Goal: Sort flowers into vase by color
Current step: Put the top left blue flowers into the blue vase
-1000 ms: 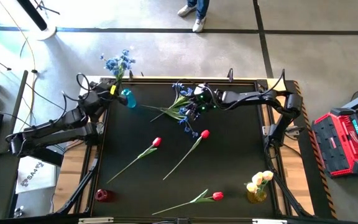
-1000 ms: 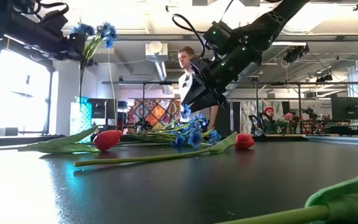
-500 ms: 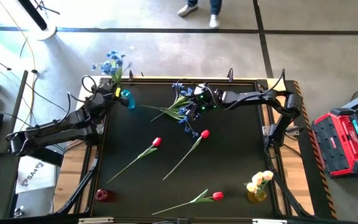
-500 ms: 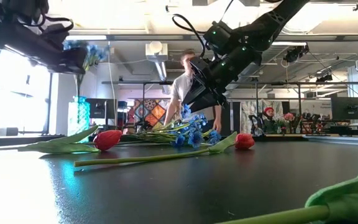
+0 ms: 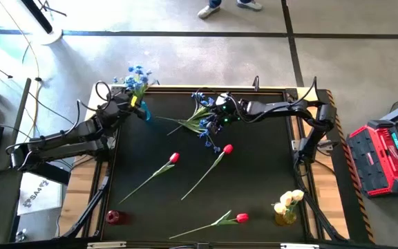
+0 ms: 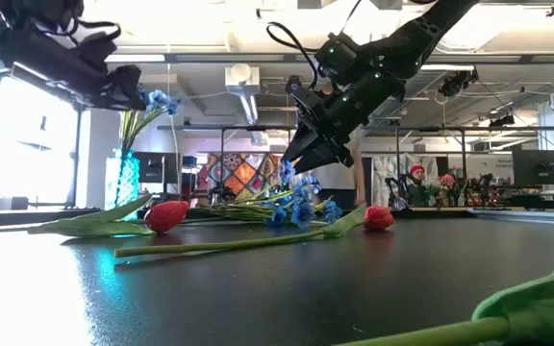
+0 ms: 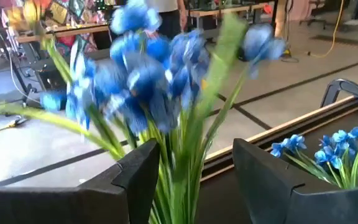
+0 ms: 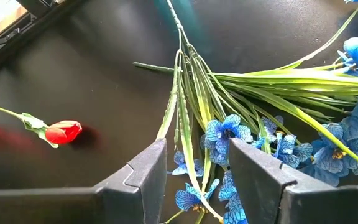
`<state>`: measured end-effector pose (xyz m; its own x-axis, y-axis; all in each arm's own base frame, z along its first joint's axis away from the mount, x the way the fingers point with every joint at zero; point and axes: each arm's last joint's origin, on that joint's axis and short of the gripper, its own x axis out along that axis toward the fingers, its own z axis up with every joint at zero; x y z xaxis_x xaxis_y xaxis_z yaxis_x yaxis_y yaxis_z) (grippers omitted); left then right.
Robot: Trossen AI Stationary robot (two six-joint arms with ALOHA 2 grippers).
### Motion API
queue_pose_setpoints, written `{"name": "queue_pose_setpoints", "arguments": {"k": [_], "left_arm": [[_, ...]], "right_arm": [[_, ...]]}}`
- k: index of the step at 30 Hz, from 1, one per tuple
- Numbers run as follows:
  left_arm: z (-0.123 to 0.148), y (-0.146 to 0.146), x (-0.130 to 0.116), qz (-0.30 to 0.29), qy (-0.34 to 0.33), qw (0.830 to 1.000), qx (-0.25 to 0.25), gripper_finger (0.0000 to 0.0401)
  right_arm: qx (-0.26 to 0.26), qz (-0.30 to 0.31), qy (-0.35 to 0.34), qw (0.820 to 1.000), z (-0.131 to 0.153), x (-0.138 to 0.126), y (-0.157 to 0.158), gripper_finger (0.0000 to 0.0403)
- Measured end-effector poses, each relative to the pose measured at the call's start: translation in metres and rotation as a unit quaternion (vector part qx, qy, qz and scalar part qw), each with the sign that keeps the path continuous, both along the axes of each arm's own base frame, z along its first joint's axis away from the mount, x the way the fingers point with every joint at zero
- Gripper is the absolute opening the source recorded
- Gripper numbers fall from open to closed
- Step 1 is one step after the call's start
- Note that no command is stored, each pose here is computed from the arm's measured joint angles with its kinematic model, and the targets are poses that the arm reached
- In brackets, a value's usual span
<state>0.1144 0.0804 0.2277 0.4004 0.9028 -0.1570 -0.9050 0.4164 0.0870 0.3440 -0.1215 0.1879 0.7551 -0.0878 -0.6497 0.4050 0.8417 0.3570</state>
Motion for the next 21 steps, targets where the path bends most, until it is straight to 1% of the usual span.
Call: {"name": "queue_pose_setpoints", "arguments": {"k": [3, 7, 14, 21], "left_arm": [[0.009, -0.001, 0.000, -0.012, 0.022, 1.000, 0.001, 0.0195], [0.021, -0.003, -0.001, -0.030, 0.042, 0.999, -0.011, 0.0201], [0.046, -0.012, -0.003, -0.066, 0.075, 0.994, -0.031, 0.0222], [0.076, -0.022, -0.009, -0.092, 0.073, 0.992, -0.039, 0.0237]], "right_arm": [[0.000, 0.000, 0.000, 1.000, 0.000, 0.000, 0.000, 0.0161], [-0.003, 0.000, 0.002, 1.000, 0.000, -0.001, -0.002, 0.0161], [-0.007, -0.001, 0.030, 1.000, -0.004, -0.007, -0.009, 0.0161], [0.005, 0.002, 0.040, 0.999, -0.010, -0.017, -0.021, 0.0161]]}}
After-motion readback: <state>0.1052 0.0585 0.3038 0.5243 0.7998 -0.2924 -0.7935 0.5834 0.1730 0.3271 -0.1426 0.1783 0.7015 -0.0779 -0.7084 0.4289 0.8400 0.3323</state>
